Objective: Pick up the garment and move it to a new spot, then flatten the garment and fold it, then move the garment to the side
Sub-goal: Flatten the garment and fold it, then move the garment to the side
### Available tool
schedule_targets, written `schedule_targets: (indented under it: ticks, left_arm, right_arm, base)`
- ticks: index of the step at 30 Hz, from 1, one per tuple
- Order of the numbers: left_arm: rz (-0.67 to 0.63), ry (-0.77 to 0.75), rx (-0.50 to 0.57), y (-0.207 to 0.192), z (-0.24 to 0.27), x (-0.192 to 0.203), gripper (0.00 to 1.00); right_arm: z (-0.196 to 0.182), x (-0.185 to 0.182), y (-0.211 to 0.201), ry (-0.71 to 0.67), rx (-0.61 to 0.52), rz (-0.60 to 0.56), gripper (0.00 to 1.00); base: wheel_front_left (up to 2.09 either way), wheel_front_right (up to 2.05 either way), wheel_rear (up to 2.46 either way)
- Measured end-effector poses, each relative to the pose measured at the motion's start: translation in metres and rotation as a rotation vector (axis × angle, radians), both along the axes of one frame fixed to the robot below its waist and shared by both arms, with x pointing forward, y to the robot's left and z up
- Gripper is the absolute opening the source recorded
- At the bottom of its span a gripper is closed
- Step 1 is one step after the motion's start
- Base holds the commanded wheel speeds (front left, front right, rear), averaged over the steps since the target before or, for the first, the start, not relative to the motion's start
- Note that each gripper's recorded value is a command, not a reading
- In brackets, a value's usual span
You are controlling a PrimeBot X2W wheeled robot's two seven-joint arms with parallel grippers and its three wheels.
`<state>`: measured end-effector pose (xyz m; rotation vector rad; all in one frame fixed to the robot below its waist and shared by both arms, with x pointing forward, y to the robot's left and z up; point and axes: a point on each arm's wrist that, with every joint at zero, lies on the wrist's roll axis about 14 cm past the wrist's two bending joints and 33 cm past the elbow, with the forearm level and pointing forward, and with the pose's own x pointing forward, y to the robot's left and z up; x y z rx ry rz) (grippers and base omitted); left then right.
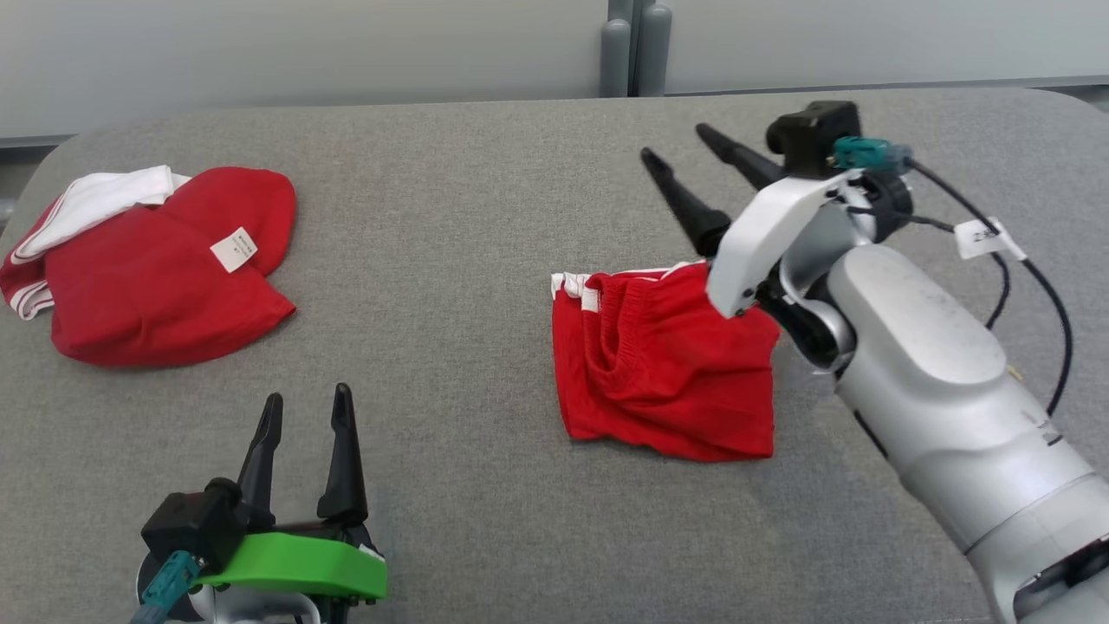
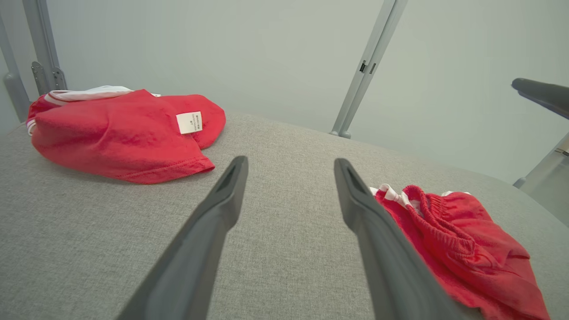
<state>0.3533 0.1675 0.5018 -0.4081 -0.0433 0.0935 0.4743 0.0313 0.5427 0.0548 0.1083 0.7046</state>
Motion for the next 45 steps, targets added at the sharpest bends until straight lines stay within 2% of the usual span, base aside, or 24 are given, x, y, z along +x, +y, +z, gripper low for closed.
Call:
schedule_targets:
  ticks: [6,13,17,22,32,42,43,44,45]
  left_arm:
    - [-0.022,-0.005,-0.002,-0.008,0.001,0.001,1.0]
    - [-0.028,0.001,-0.003,-0.01,0.0,0.002,1.0]
    - [-0.034,0.006,-0.004,-0.013,-0.001,0.001,1.0]
    - [-0.036,0.013,-0.005,-0.013,-0.004,0.0,1.0]
    - [-0.033,0.042,-0.006,-0.013,-0.013,0.001,1.0]
    - [-0.008,0.06,-0.002,-0.005,-0.018,0.001,1.0]
    - [-0.006,0.061,-0.002,-0.005,-0.018,0.0,1.0]
    - [-0.005,0.062,-0.002,-0.004,-0.018,0.0,1.0]
    - [-0.004,0.062,-0.001,-0.004,-0.018,0.0,1.0]
  right_arm:
    - [-0.009,0.025,-0.076,0.018,-0.003,-0.207,1.0]
    - [-0.079,-0.003,-0.107,0.232,0.02,-0.3,1.0]
    - [-0.115,-0.027,-0.109,0.36,0.056,-0.328,1.0]
    - [-0.142,-0.048,-0.105,0.474,0.115,-0.347,1.0]
    - [-0.162,-0.051,-0.103,0.59,0.171,-0.362,1.0]
    - [-0.17,-0.046,-0.086,0.636,0.151,-0.305,1.0]
    - [-0.169,-0.045,-0.084,0.635,0.151,-0.296,0.84]
    - [-0.168,-0.045,-0.082,0.634,0.15,-0.291,0.47]
    - [-0.169,-0.045,-0.081,0.636,0.147,-0.287,0.42]
  base:
    - [0.0,0.0,0.0]
    - [0.0,0.0,0.0]
    - [0.0,0.0,0.0]
    - [0.0,0.0,0.0]
    - [0.0,0.0,0.0]
    - [0.0,0.0,0.0]
    - [0.0,0.0,0.0]
    - [0.0,0.0,0.0]
    - [0.0,0.0,0.0]
